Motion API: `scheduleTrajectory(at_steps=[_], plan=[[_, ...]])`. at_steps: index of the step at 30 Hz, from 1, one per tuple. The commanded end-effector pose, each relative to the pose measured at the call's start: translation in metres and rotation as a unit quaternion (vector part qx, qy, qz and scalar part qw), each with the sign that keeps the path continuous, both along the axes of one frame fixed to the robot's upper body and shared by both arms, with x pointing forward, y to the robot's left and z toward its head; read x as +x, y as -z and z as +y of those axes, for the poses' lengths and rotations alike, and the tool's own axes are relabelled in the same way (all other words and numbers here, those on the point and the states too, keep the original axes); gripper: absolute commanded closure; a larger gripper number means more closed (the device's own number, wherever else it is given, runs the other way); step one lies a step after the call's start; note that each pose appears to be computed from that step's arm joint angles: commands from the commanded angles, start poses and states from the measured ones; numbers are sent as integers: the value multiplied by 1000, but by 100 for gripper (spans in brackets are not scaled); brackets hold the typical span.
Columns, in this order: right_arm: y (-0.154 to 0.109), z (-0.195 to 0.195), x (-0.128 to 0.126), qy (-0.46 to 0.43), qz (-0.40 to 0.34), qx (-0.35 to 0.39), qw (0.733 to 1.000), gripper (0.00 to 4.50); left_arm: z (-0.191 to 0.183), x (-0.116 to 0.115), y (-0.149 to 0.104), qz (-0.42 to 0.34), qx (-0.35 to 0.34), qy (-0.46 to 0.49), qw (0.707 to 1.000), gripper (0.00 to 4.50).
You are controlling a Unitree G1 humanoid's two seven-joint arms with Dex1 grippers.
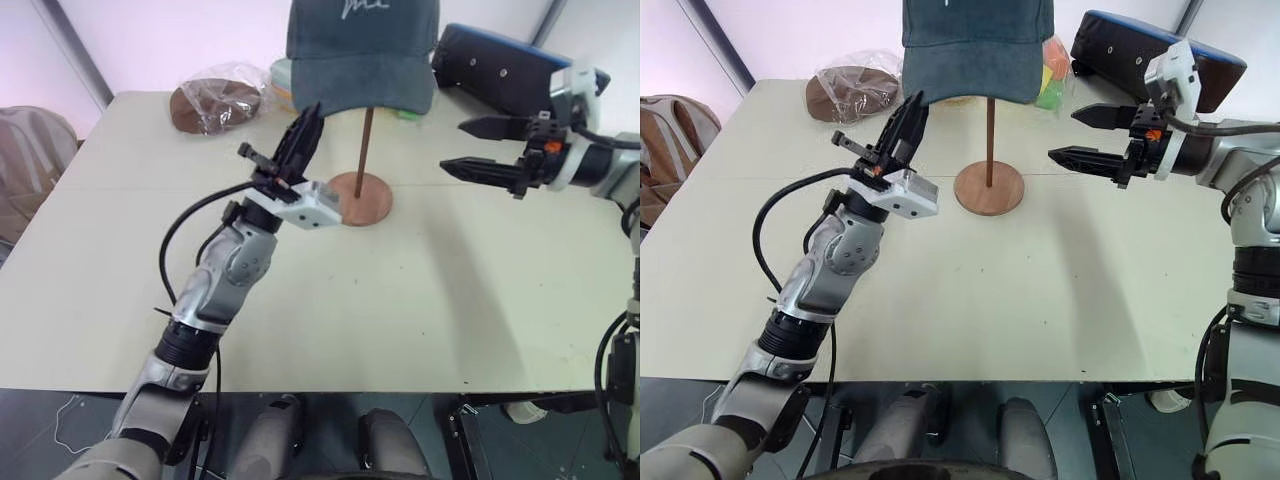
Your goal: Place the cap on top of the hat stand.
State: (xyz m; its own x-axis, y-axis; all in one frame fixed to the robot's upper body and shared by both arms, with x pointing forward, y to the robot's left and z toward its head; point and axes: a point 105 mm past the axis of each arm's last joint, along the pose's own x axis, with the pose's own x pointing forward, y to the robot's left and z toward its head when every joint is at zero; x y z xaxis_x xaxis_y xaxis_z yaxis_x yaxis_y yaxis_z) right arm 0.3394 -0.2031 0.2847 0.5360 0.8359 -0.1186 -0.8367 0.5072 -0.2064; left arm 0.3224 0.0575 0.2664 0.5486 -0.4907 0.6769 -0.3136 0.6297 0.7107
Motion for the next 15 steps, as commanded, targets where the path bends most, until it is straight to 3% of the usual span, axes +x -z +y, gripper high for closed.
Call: scheduleTrajectory(at_steps=[1, 15], plan=[[-13, -2, -6, -1, -27, -8, 1000, 0, -9, -11, -5, -31, 11, 11, 999, 442], [-14, -2, -8, 3, -25, -9, 1000, 0, -13, -12, 22, 5, 31, 15, 999, 442]])
